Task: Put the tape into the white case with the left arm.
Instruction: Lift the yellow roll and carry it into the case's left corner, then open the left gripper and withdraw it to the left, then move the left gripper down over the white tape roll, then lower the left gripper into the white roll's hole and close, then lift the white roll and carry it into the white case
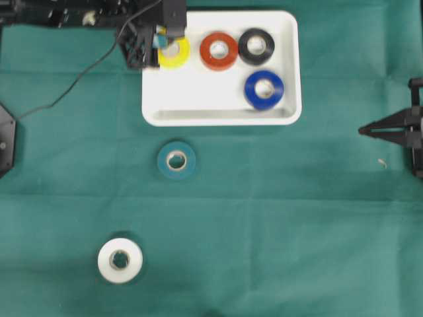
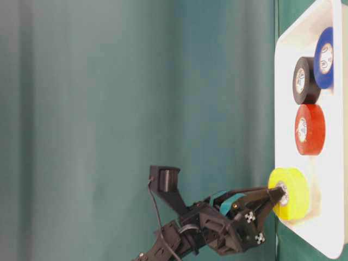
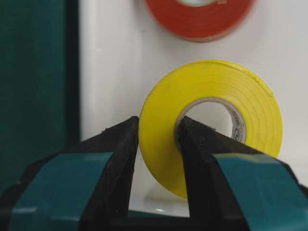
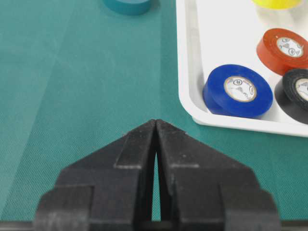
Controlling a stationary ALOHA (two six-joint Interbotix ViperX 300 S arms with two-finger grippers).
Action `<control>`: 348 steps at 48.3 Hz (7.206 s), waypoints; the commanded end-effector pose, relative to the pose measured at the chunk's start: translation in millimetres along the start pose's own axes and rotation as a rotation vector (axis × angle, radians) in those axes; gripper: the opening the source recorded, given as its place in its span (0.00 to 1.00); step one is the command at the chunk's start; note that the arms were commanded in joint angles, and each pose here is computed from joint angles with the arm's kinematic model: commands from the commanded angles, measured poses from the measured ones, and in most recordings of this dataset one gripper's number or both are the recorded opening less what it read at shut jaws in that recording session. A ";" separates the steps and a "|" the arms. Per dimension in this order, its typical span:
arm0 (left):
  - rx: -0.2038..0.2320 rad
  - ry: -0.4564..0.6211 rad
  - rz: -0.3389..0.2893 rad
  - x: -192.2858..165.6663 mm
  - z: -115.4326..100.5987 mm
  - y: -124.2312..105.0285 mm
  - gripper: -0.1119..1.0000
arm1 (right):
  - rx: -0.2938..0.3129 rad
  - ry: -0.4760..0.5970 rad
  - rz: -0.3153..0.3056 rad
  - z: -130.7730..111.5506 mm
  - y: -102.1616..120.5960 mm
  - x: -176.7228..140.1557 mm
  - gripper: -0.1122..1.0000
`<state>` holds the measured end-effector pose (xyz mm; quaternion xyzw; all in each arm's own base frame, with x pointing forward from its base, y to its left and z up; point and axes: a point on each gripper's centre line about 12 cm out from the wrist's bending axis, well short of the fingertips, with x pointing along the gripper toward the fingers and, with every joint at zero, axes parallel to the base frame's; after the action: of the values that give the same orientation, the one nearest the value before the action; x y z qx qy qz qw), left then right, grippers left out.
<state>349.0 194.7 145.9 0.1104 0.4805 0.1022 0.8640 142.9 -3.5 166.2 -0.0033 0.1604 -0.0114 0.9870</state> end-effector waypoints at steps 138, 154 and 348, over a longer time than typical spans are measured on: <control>-0.077 -0.340 -0.255 -163.4 -33.9 -156.3 0.92 | 0.007 -0.014 -0.016 4.3 -2.4 0.7 0.02; -0.003 -0.332 -0.317 -163.8 -35.2 -180.5 0.92 | 0.008 -0.012 -0.016 4.1 -2.4 0.9 0.02; 0.139 -0.224 -0.386 -108.9 34.7 -237.4 0.33 | 0.056 -0.005 -0.015 -0.9 -2.3 1.1 0.02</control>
<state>329.3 -80.6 166.5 0.0891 0.4221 -0.1288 0.8929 141.3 -5.6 161.7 0.0222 0.1607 -0.0226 0.9865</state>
